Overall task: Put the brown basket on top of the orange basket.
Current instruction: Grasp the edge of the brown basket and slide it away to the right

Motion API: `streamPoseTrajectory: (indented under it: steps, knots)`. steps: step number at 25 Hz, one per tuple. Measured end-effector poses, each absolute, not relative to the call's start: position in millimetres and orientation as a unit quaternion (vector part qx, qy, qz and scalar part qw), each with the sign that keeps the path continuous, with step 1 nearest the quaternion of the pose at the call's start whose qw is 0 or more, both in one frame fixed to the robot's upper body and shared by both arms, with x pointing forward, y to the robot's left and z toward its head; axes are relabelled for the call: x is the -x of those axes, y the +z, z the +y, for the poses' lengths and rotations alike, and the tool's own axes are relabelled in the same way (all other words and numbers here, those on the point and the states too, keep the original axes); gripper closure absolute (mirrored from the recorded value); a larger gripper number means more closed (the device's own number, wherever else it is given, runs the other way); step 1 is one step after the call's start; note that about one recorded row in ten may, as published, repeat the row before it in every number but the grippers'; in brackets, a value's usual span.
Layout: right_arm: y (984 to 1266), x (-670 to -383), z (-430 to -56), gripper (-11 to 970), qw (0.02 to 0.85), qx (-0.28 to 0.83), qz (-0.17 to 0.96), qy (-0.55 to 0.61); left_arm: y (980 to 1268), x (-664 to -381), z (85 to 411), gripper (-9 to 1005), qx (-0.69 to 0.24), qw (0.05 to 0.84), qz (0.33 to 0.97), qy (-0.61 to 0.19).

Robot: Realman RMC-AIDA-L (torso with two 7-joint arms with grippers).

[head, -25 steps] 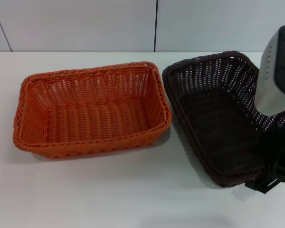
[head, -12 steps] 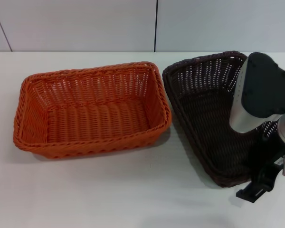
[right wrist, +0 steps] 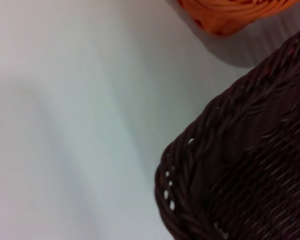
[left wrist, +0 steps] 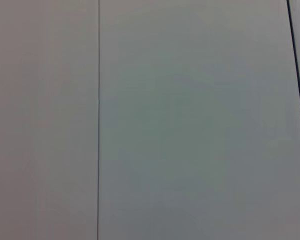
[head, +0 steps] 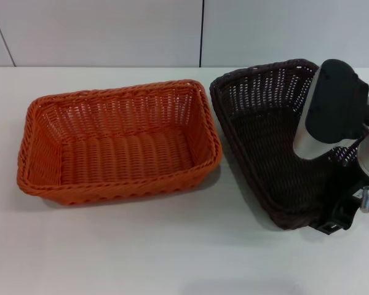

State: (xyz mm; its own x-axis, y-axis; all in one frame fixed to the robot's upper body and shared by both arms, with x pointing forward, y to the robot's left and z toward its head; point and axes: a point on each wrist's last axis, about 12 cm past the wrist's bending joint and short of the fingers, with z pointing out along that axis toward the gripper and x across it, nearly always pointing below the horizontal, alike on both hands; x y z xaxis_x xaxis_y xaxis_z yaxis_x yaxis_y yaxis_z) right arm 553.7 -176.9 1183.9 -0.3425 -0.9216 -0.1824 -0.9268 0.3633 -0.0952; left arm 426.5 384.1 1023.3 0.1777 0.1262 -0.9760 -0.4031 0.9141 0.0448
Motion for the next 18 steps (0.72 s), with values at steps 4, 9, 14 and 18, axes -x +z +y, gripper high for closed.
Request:
streamPoseTrajectory:
  steps: [4, 9, 14, 18]
  knots:
    - [1181.7, -554.1, -174.0, 365, 0.098, 0.572, 0.815, 0.01, 1022.8, -426.8, 386.1, 213, 0.118, 0.756, 0.619, 0.177]
    - [1191.1, -551.5, -171.1, 581, 0.116, 0.58, 0.806, 0.005, 1022.2, -426.6, 386.5, 213, 0.118, 0.755, 0.621, 0.177]
    - [1203.6, -548.0, -170.8, 683, 0.138, 0.582, 0.802, 0.0, 1021.4, -426.0, 387.0, 213, 0.118, 0.753, 0.623, 0.178]
    - [1214.1, -545.3, -171.2, 717, 0.155, 0.581, 0.799, -0.005, 1020.6, -425.1, 388.1, 213, 0.116, 0.751, 0.625, 0.18]
